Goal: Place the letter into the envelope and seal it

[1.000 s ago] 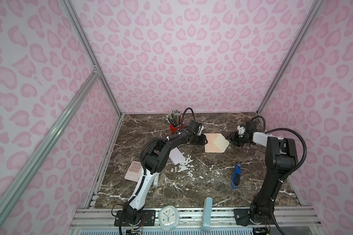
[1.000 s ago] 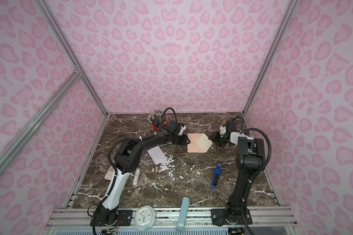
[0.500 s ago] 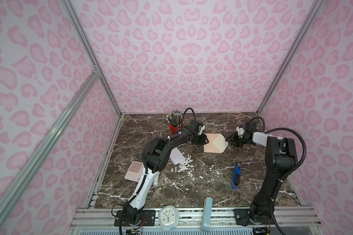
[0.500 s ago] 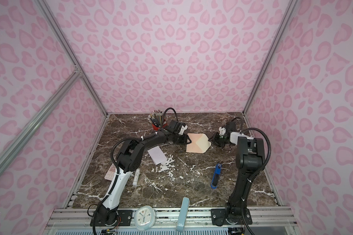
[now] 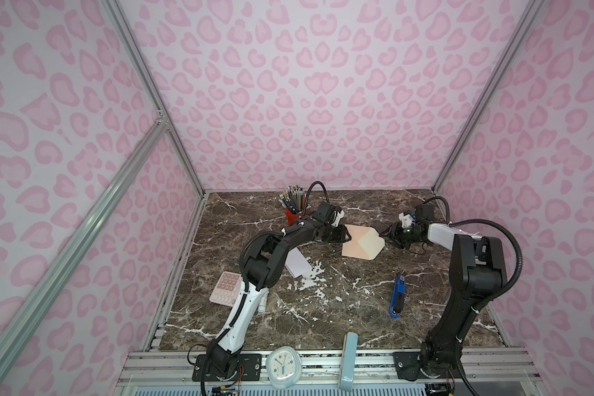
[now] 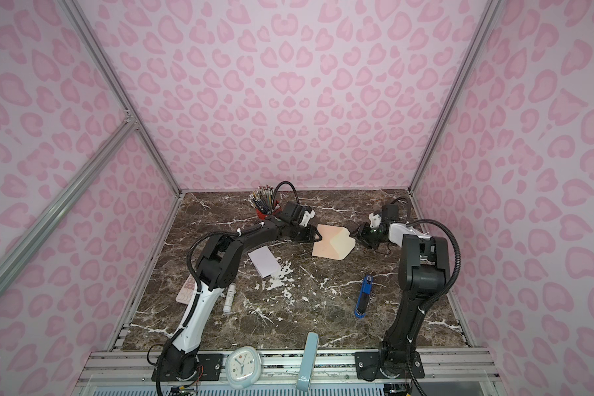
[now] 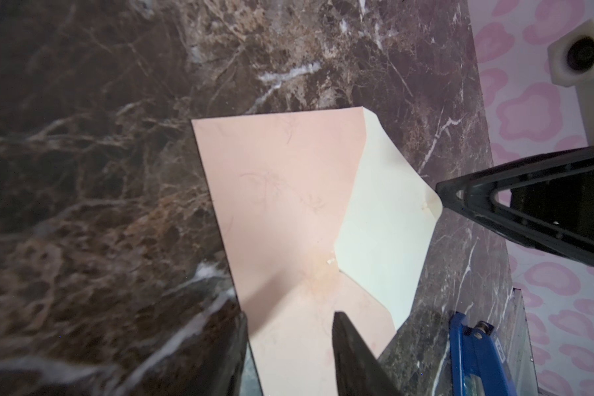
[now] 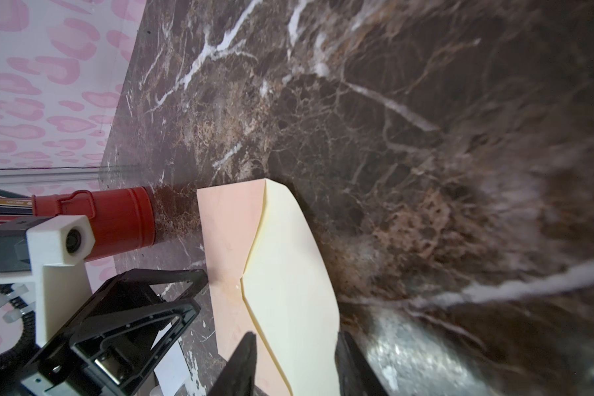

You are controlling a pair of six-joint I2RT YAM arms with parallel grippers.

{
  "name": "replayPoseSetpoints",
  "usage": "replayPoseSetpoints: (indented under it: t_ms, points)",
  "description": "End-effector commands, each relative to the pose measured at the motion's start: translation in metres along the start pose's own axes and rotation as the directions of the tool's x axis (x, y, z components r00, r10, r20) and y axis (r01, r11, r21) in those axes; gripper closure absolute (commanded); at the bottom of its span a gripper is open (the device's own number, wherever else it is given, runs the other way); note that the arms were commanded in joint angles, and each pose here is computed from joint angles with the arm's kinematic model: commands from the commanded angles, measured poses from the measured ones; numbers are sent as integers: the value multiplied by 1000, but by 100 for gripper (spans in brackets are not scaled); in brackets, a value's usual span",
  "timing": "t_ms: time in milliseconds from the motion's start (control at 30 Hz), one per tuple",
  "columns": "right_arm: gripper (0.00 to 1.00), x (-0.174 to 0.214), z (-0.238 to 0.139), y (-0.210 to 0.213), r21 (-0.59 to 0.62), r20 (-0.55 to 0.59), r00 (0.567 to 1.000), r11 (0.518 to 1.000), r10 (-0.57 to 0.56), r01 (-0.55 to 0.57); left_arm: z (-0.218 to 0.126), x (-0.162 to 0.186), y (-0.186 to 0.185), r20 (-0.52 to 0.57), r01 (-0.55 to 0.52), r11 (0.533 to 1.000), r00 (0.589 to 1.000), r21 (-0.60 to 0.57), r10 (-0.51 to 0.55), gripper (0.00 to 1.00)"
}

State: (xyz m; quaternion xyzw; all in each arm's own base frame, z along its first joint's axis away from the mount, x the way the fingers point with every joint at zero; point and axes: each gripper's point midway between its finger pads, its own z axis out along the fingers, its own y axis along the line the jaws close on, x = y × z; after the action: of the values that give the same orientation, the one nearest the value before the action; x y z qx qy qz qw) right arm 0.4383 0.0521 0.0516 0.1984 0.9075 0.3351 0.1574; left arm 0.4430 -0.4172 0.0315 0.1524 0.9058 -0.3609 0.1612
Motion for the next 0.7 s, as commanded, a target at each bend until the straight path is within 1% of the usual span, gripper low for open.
replayPoseSetpoints:
  t_ms: [0,100,333,567,667]
  points:
    - [57,5,-1,-12,59,-5,1000,998,17,-17,6,21,22,-65,41,996,997,-74,-46,56]
    - [58,3,-1,-20,98,-3,1000,995,18,-18,6,21,21,-66,43,997,997,-71,-48,56]
    - [67,7,6,-35,151,-18,999,988,27,-24,7,21,21,-70,44,997,996,-65,-49,56]
    - [85,8,9,-37,150,-23,999,988,28,-24,8,21,21,-72,42,997,996,-60,-47,57]
    - [89,6,8,-34,144,-20,1000,989,21,-18,9,21,20,-71,44,998,996,-55,-48,57]
